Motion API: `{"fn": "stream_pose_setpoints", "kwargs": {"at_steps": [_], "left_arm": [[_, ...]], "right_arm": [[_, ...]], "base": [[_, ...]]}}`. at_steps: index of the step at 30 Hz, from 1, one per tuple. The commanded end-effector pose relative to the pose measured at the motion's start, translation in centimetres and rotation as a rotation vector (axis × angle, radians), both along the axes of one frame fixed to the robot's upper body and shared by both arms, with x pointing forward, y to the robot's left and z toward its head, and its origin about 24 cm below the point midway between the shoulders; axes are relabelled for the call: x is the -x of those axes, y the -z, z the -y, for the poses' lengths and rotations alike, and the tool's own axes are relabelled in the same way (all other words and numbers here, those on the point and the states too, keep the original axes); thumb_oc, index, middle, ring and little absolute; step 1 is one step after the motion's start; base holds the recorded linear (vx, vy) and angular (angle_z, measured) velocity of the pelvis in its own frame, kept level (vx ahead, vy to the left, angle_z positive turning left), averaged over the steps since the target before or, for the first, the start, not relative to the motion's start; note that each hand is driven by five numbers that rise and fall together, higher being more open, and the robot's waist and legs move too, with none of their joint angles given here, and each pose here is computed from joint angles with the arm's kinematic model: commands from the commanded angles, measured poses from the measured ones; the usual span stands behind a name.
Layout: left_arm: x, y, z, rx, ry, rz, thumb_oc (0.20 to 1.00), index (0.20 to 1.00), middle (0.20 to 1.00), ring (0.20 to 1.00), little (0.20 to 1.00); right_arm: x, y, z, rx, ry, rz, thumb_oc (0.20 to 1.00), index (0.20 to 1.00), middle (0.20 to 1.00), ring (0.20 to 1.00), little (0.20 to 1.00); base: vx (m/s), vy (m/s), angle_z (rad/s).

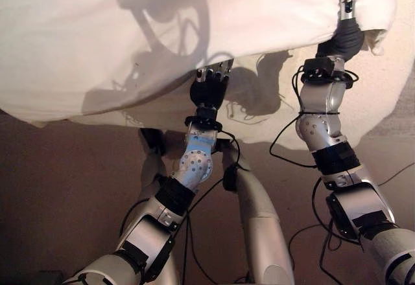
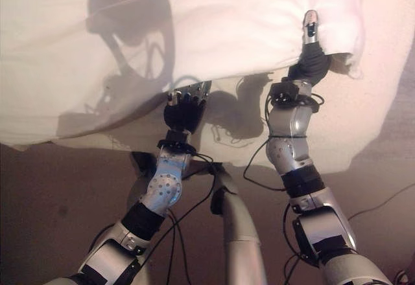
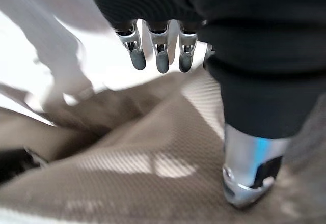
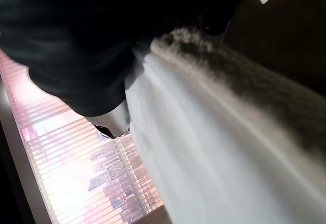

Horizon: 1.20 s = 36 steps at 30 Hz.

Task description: Make the bed

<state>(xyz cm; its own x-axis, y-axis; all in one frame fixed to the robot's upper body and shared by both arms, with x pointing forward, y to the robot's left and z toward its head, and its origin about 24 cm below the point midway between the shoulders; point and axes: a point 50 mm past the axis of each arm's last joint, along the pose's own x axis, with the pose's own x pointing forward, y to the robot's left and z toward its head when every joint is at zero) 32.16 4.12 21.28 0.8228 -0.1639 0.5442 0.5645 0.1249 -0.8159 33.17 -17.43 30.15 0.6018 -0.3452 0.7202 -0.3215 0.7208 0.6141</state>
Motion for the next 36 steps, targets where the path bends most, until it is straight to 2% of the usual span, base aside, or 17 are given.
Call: {"fn": "stream_pose_setpoints", "kwargs": {"at_steps": [1, 9, 13, 16, 20, 36], "left_arm": [[1.1, -2.5, -1.7, 0.057, -0.033, 0.153, 1.0, 1.0, 1.0, 1.0, 1.0], [0.6, -2.6, -3.9, 0.108, -0.138, 0.137, 1.0, 1.0, 1.0, 1.0, 1.0], [0.8, -1.9, -3.1, 0.067, -0.115, 0.122, 1.0, 1.0, 1.0, 1.0, 1.0], [1.7, -0.2, -0.6, -0.109, -0.016, 0.126, 1.0, 1.0, 1.0, 1.0, 1.0], [2.3, 0.6, 0.5, -0.191, 0.047, 0.142, 1.0, 1.0, 1.0, 1.0, 1.0], [5.0, 1.5, 1.9, -0.29, 0.202, 0.239, 1.0, 1.0, 1.0, 1.0, 1.0]], "right_arm": [[3.2, -2.6, 2.1, -0.068, 0.08, 0.233, 0.2, 0.2, 0.2, 0.2, 0.2], [3.0, -2.0, 2.6, -0.072, 0.081, 0.217, 0.2, 0.2, 0.2, 0.2, 0.2], [3.1, -1.9, 2.7, -0.078, 0.084, 0.216, 0.2, 0.2, 0.2, 0.2, 0.2], [3.0, -2.4, 2.4, -0.064, 0.087, 0.213, 0.2, 0.2, 0.2, 0.2, 0.2], [3.0, -2.6, 2.7, -0.066, 0.102, 0.215, 0.2, 0.2, 0.2, 0.2, 0.2], [3.1, -2.3, 2.9, -0.045, 0.119, 0.206, 0.2, 0.2, 0.2, 0.2, 0.2]], "base": [[0.0, 0.015, 0.13], [0.0, 0.022, 0.06], [0.0, 0.01, 0.0], [-0.02, 0.048, 0.01], [-0.01, 0.023, 0.01], [0.0, 0.001, 0.0]]}}
